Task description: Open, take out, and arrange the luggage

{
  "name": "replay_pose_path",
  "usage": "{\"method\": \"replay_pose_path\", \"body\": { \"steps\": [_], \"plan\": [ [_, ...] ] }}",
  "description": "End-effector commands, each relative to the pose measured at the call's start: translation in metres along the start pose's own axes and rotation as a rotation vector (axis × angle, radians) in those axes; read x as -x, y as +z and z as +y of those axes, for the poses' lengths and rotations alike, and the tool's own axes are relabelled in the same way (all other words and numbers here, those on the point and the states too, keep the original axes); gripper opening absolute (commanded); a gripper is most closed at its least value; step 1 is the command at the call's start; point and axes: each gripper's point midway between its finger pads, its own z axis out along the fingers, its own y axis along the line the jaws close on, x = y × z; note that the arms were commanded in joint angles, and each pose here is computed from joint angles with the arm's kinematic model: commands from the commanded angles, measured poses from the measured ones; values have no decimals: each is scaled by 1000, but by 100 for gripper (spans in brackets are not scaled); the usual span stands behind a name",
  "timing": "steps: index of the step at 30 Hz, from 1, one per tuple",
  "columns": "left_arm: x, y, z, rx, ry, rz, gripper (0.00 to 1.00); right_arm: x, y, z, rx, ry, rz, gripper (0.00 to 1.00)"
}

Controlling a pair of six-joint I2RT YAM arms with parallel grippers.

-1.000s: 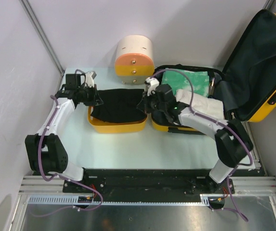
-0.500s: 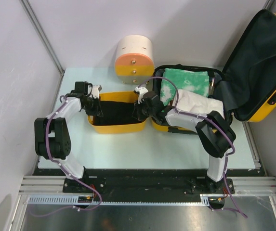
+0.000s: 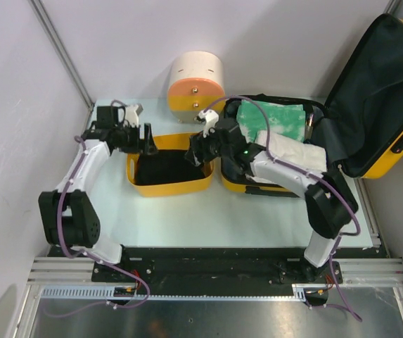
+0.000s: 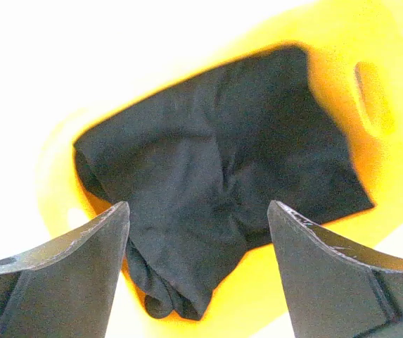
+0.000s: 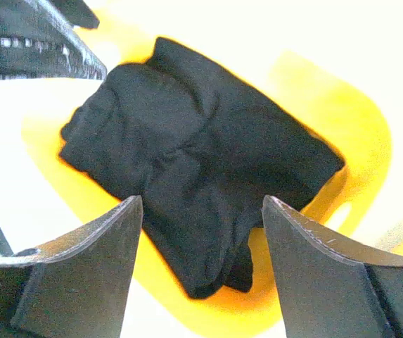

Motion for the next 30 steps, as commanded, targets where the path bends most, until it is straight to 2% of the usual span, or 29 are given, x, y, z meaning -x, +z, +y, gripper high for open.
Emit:
{"method": "replay_pose_path", "body": {
  "steps": [1,4,5,6,8,9,11,12,13,18,22,23,30],
  "plan": [
    [88,-70,-35,-48,186,-289,84,90,-65,18,28,-114,-185,75],
    [112,-80,-69,-116,247,-341,85,103,-101,-16,-64,-105,-195,78],
    [113,-73,-80,-144,258,-327,86,104,-110,-27,-89,-82,-193,79],
    [113,-67,-108,-203,279,-314,86,97,-125,-60,-159,-39,-163,79],
    [121,-61,-143,-283,309,-309,86,93,-148,-86,-212,-4,-148,81],
    [112,-41,-173,-345,324,-256,86,81,-164,-114,-277,28,-106,81],
    [118,-30,-207,-397,367,-247,86,70,-189,-143,-351,76,-80,83],
    [102,-1,-235,-446,345,-166,85,58,-200,-152,-374,104,-41,84],
    [111,-1,-254,-477,358,-181,84,51,-219,-176,-423,147,-34,84],
    [87,48,-339,-612,385,-77,83,10,-282,-220,-566,251,42,84],
    [76,74,-381,-664,413,-51,83,-22,-314,-242,-641,282,103,83],
    [67,94,-382,-658,411,-23,83,-32,-322,-246,-656,293,126,82],
    [49,139,-398,-614,419,0,81,-79,-325,-252,-645,354,228,78]
  ]
}}
